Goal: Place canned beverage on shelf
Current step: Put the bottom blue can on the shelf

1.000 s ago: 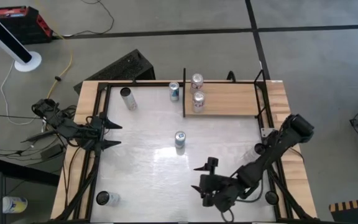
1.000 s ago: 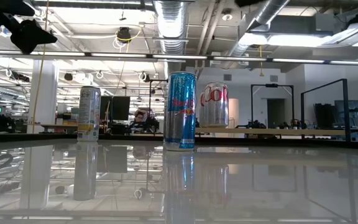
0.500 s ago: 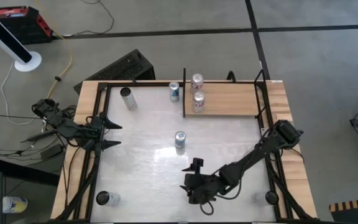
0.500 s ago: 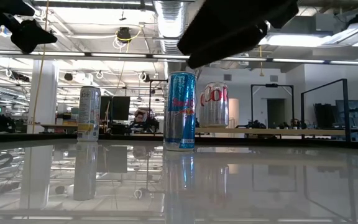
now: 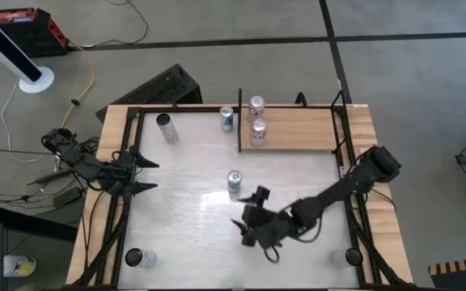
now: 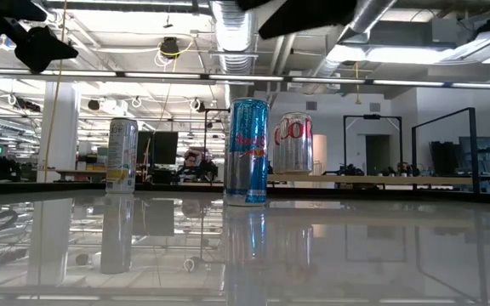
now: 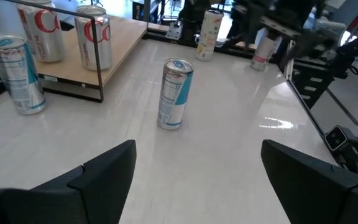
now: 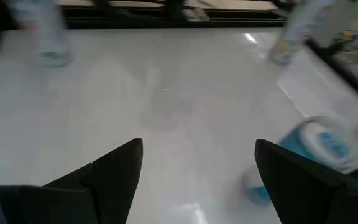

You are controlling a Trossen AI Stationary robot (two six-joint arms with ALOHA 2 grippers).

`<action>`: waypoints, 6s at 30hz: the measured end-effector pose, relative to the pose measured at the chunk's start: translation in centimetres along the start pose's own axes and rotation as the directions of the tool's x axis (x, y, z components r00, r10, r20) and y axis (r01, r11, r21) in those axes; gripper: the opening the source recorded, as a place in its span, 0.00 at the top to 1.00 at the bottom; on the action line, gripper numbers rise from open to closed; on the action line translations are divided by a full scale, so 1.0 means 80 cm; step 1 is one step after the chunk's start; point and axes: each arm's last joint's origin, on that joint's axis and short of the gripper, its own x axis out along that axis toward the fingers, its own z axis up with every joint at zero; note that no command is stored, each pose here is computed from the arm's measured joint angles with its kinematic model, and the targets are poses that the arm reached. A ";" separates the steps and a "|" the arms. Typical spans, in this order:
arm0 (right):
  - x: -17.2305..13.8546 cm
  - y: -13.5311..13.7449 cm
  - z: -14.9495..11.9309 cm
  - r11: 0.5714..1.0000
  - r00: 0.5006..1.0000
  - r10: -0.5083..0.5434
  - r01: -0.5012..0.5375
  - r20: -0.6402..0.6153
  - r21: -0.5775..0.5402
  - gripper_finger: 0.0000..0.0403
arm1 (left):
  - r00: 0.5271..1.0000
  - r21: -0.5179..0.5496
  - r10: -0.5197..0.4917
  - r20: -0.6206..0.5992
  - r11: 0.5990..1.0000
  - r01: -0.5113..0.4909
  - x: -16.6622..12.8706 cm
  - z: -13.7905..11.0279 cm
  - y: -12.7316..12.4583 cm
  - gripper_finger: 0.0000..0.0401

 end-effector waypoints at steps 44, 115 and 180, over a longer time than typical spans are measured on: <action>0.091 -0.126 0.016 0.970 0.972 -0.116 0.156 -0.205 0.189 0.17 | 1.000 0.006 -0.023 -0.009 1.000 0.023 0.000 0.000 -0.001 0.18; -0.082 -0.429 0.038 0.949 0.958 -0.236 0.264 -0.165 0.174 0.34 | 1.000 0.004 -0.017 -0.006 1.000 0.017 0.000 0.000 -0.001 0.18; 0.009 -0.560 -0.013 0.956 0.945 -0.112 0.187 -0.307 0.226 0.20 | 1.000 0.005 -0.007 -0.002 1.000 0.007 0.000 0.000 0.000 0.18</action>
